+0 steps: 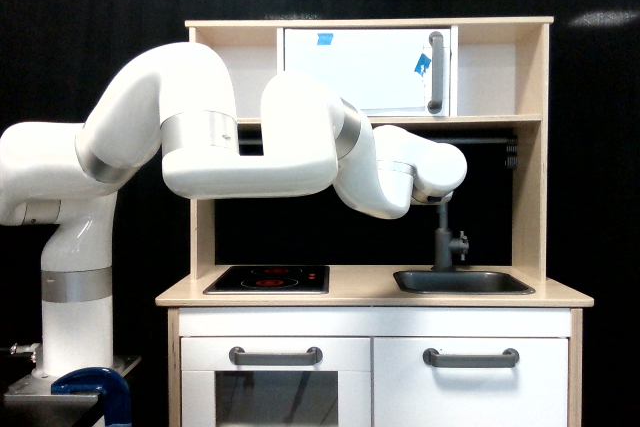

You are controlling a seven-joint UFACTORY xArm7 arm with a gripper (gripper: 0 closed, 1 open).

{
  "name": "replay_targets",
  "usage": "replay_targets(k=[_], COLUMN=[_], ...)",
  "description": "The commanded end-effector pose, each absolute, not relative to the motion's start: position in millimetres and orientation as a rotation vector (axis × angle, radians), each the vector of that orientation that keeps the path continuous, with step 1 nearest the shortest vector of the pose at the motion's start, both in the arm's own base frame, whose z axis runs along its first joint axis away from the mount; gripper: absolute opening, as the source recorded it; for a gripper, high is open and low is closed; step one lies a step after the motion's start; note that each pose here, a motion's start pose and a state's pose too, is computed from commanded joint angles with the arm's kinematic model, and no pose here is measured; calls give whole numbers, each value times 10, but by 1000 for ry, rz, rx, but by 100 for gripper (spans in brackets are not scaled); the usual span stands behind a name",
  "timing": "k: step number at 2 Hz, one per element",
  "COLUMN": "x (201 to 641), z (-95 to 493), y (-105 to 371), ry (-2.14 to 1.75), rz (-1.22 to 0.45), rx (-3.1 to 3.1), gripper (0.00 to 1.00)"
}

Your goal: Turn on the faucet

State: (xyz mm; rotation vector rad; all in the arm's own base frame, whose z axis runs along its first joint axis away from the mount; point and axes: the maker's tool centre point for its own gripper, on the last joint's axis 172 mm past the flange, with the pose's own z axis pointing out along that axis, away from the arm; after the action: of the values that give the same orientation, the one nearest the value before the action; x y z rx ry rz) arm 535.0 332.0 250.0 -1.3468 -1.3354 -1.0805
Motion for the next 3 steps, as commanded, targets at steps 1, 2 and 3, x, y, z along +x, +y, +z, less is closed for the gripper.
replay_targets(k=[1,2,3], x=[5490,5370,4820], z=[2500,2570,2630], y=[3280,3170,2220], ry=[-1335,-1335,-1335], rz=[-1081,-1081,-1081], rx=[-1347,-1347,-1347], gripper=[100,100,100])
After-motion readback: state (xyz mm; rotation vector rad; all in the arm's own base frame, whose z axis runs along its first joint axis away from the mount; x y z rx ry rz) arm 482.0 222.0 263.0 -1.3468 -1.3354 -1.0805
